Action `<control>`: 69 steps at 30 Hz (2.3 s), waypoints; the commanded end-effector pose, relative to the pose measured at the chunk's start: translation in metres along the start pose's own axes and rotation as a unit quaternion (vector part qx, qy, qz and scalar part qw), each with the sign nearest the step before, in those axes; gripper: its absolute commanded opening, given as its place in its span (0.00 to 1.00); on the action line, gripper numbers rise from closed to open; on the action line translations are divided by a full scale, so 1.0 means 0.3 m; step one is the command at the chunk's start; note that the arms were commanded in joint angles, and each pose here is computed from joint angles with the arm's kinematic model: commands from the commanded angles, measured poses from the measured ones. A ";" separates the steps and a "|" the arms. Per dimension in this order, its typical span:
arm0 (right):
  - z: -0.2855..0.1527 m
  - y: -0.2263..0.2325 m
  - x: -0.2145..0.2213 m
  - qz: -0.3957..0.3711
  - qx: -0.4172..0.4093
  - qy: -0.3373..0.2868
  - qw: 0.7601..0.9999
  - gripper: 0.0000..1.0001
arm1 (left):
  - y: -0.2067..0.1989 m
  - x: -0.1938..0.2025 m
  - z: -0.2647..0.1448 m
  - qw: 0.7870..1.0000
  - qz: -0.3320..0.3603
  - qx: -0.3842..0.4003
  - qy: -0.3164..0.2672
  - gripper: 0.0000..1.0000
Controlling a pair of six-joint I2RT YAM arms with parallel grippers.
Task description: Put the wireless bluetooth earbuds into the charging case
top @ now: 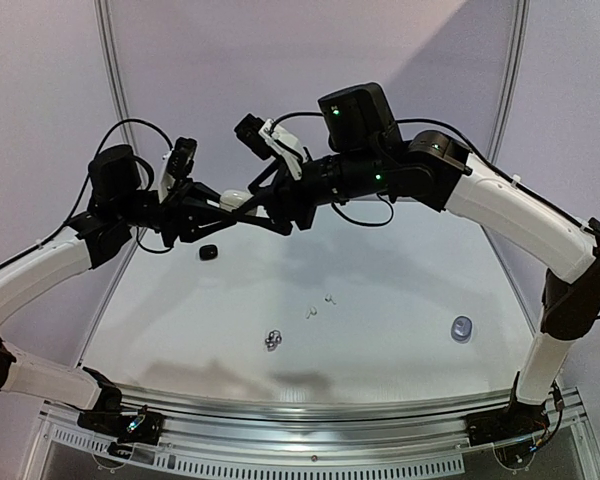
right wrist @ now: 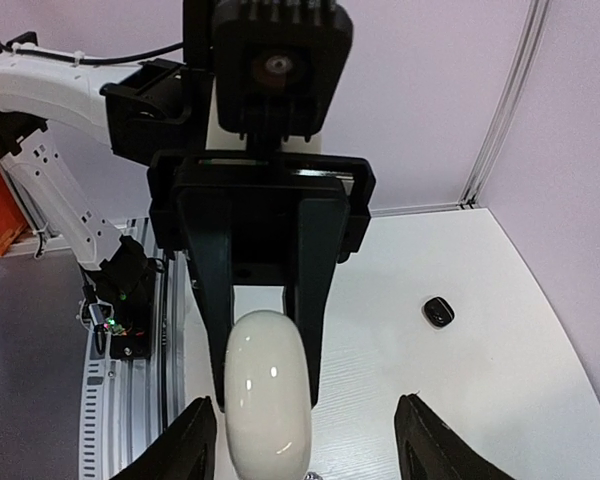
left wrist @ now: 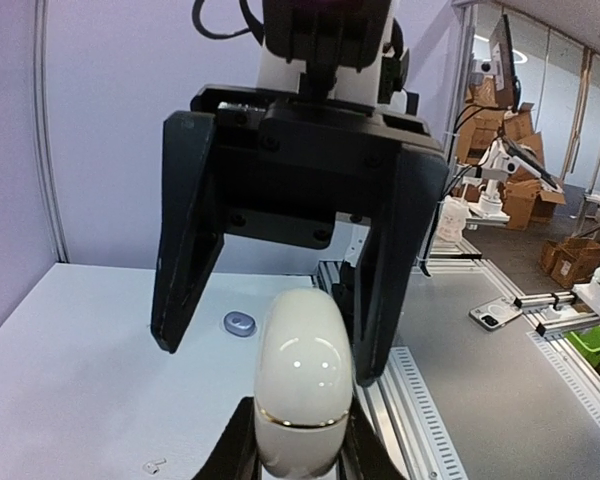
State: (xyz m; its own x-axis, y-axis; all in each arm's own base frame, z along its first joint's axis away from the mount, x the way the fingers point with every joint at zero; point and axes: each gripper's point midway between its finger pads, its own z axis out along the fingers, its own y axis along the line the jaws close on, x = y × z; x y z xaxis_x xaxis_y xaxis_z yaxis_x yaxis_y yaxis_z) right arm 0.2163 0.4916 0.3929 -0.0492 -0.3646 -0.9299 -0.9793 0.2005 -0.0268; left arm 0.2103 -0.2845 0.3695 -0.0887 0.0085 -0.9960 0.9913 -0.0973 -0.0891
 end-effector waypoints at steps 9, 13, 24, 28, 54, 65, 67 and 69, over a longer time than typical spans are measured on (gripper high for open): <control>0.000 -0.089 0.004 0.032 0.047 -0.003 0.998 0.49 | -0.051 0.032 0.002 0.996 0.081 0.037 0.016 0.00; -0.007 -0.094 -0.006 0.035 0.047 -0.009 0.998 0.48 | -0.046 0.043 0.001 0.991 0.126 0.027 0.025 0.00; -0.006 -0.116 0.002 0.045 0.051 -0.008 0.998 0.47 | -0.046 0.072 -0.001 0.988 0.146 0.021 0.041 0.00; 0.010 -0.119 0.026 0.052 0.050 0.002 0.997 0.46 | -0.051 0.061 -0.002 0.988 0.149 0.021 0.036 0.00; -0.145 -0.441 0.005 0.233 0.173 -0.059 0.955 0.76 | 0.086 0.072 -0.050 0.992 -0.025 -0.122 -0.025 0.00; -0.051 -0.671 0.759 0.307 0.339 0.263 0.849 0.90 | 0.132 0.152 -0.101 0.978 -0.036 -0.200 -0.055 0.00; 0.007 -0.661 0.856 0.284 0.313 0.313 0.851 0.84 | 0.131 0.168 -0.107 0.977 -0.037 -0.205 -0.056 0.00; 0.060 -0.654 0.926 0.272 0.289 0.341 0.852 0.75 | 0.137 0.177 -0.113 0.975 -0.038 -0.212 -0.056 0.00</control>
State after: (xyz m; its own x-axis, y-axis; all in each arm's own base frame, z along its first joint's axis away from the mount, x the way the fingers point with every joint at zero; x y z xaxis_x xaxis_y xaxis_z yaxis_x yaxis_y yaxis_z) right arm 0.4119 0.3688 0.1903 -0.7487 -0.3054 -0.5883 -0.4324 0.8977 0.0843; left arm 0.2443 -0.2620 0.3070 -0.1906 -0.0725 -0.9790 0.9406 0.2718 -0.2033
